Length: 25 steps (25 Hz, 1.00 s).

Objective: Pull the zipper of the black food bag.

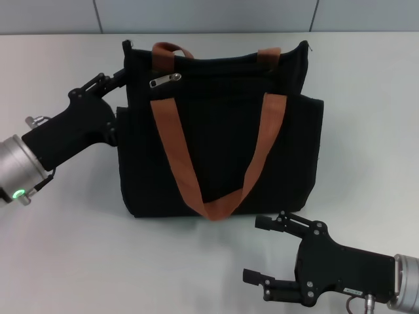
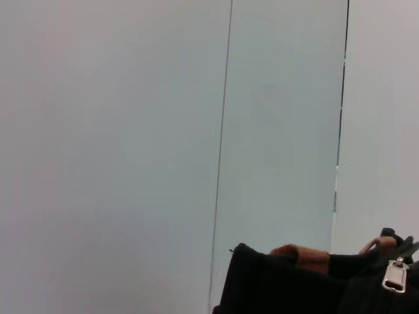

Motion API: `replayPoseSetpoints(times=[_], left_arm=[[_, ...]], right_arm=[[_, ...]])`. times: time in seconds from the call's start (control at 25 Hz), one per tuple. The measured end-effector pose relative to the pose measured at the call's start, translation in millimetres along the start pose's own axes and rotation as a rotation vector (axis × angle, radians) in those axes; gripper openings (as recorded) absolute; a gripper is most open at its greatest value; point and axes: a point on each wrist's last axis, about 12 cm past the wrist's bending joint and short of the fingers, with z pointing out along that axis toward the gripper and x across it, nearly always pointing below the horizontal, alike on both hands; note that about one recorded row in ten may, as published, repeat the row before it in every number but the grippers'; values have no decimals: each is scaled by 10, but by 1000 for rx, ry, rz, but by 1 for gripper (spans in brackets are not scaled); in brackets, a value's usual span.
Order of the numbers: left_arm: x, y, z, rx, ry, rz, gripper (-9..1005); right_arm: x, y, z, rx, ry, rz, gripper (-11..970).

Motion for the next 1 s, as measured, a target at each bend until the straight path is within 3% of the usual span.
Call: replayPoseSetpoints(times=[0.48,0.8,1.0], left_arm=[[110,-87,-87,-159,-103,9,757],[163,-179,-115,-141,-103,-3,752],[193,-315,-87,-105,-118,111,749]], right_arm=[[1,-28,8,19,3,-8,835],[-6,-38,16,17,3,-11,834],[-10,-45,19,19,1,-12,835]])
